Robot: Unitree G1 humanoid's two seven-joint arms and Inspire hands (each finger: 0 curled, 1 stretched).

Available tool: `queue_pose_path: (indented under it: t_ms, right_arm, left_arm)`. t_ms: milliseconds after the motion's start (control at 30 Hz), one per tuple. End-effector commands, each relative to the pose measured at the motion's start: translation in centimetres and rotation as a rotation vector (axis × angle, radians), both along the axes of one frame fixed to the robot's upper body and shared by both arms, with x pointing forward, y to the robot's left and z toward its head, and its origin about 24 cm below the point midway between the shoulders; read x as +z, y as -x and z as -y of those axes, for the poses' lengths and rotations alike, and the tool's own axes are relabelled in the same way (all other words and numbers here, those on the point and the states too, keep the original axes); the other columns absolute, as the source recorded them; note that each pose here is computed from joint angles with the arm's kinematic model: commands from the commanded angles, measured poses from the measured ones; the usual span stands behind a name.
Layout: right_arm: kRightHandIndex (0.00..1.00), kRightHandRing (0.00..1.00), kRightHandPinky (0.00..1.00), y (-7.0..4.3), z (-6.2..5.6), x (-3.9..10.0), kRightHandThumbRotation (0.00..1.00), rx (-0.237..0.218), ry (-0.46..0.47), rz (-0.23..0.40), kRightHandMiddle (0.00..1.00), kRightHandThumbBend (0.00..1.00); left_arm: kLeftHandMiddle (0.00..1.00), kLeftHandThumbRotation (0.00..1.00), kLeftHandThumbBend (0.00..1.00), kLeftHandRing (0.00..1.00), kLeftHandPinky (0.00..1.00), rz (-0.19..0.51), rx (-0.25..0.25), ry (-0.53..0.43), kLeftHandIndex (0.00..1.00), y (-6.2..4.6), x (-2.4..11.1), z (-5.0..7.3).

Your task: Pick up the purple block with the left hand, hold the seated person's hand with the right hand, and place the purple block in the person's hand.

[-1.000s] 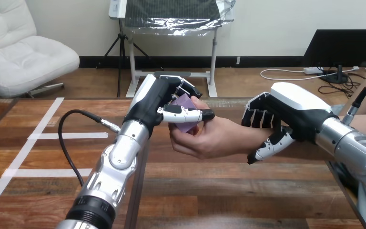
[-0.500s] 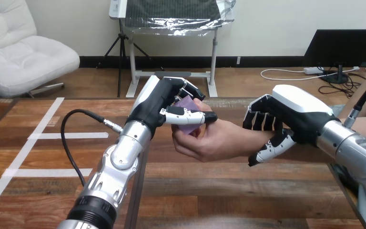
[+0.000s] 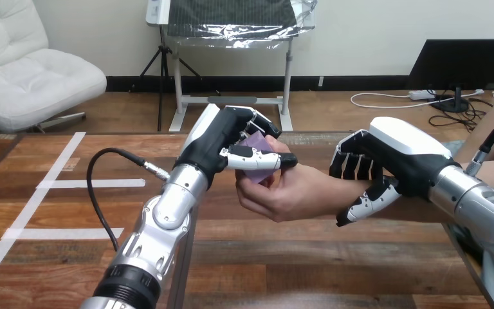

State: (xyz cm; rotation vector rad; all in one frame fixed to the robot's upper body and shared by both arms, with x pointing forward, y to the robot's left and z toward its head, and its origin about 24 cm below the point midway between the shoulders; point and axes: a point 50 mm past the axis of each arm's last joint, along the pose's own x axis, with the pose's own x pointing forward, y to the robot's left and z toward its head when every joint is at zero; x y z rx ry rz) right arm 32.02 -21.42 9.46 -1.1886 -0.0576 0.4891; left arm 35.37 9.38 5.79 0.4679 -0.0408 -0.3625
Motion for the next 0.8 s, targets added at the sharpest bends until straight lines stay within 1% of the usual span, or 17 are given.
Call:
queue_pose_path:
  t_ms: [0, 233, 300, 533, 600, 767]
  right_arm:
    - [0.51, 0.42, 0.36, 0.61, 0.36, -2.3, 0.06, -0.036, -0.027, -0.085, 0.48, 0.87]
    - [0.52, 0.43, 0.36, 0.61, 0.5, -2.37, 0.09, -0.026, -0.014, -0.095, 0.49, 0.87]
    - [0.53, 0.43, 0.37, 0.62, 0.54, -2.37, 0.11, -0.025, -0.013, -0.098, 0.5, 0.87]
    - [0.56, 0.47, 0.4, 0.66, 0.55, -2.21, 0.16, -0.001, -0.004, -0.104, 0.53, 0.88]
    - [0.58, 0.5, 0.43, 0.67, 0.57, -2.14, 0.2, 0.005, 0.004, -0.107, 0.56, 0.88]
    - [0.61, 0.53, 0.45, 0.71, 0.54, -1.93, 0.25, 0.02, 0.019, -0.111, 0.59, 0.88]
  left_arm:
    - [0.48, 0.03, 0.67, 0.43, 0.35, 0.024, -0.072, -0.027, 0.53, -0.3, 1.59, 1.75]
    - [0.59, 0.2, 0.7, 0.55, 0.45, 0.012, -0.076, -0.051, 0.62, -0.18, 1.79, 1.64]
    - [0.63, 0.28, 0.72, 0.6, 0.49, 0.01, -0.077, -0.053, 0.66, -0.14, 1.83, 1.63]
    - [0.69, 0.4, 0.74, 0.66, 0.56, 0.014, -0.082, -0.057, 0.7, -0.07, 1.93, 1.36]
    - [0.7, 0.44, 0.74, 0.67, 0.58, 0.013, -0.083, -0.058, 0.71, -0.06, 1.94, 1.33]
    - [0.73, 0.5, 0.74, 0.7, 0.61, 0.012, -0.084, -0.075, 0.73, -0.05, 1.99, 1.17]
